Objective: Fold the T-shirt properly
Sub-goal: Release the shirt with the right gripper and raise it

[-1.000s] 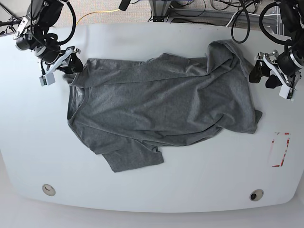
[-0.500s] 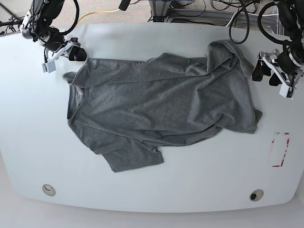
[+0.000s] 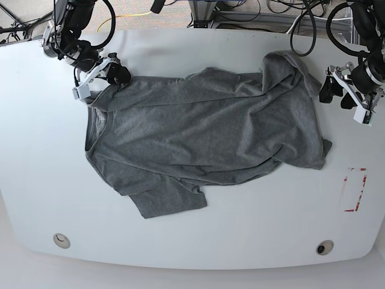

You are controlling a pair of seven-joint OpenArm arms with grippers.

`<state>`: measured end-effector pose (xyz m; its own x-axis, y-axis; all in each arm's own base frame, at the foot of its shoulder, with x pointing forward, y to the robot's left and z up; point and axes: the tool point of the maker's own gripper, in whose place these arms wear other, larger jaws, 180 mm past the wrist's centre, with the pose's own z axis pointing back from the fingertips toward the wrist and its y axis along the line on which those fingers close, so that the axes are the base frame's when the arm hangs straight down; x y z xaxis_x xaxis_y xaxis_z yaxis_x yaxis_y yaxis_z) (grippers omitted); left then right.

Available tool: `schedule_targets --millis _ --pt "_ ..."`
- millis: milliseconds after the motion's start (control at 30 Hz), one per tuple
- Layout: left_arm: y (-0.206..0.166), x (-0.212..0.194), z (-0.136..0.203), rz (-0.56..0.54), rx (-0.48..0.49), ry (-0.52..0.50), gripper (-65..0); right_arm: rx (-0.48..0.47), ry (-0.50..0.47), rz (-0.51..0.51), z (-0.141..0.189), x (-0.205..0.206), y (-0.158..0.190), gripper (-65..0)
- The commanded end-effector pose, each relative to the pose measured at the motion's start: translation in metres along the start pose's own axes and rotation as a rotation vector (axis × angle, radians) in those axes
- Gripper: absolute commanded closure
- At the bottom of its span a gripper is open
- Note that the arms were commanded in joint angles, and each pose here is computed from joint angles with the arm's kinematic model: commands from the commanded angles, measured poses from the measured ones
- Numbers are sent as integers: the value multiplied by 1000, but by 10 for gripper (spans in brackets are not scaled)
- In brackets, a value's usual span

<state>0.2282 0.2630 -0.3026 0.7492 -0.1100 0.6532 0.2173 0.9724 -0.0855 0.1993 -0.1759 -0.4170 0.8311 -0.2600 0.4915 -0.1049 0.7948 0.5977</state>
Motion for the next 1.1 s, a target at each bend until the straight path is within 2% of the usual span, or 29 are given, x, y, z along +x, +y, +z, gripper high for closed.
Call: schedule_targets --millis 0,200,367,433,567,667,733,933,1067 --pt "2 10 5 -21 6 -34 -378 -19 -2 16 3 3 -4 -201" --pt "2 10 5 -21 6 -34 -378 -42 -7 14 0 4 -11 -214" --pt "2 10 5 -20 6 -33 -378 -96 22 43 -1 5 -20 -346" --pt "2 10 5 -20 6 -33 -378 -99 22 45 -1 5 -21 -358" --pt "2 10 5 -21 6 -34 -378 -95 9 51 -3 11 -19 -263" --pt "2 10 5 -21 6 -34 -378 -94 9 52 -3 11 -19 -84" --pt "2 10 5 -21 6 -34 -378 -94 9 52 -3 11 -19 0" --pt "1 9 4 -18 5 -32 -381 -96 19 58 0 7 -18 0" --pt "1 9 4 -17 5 -32 -385 -118 31 98 12 2 -13 0"
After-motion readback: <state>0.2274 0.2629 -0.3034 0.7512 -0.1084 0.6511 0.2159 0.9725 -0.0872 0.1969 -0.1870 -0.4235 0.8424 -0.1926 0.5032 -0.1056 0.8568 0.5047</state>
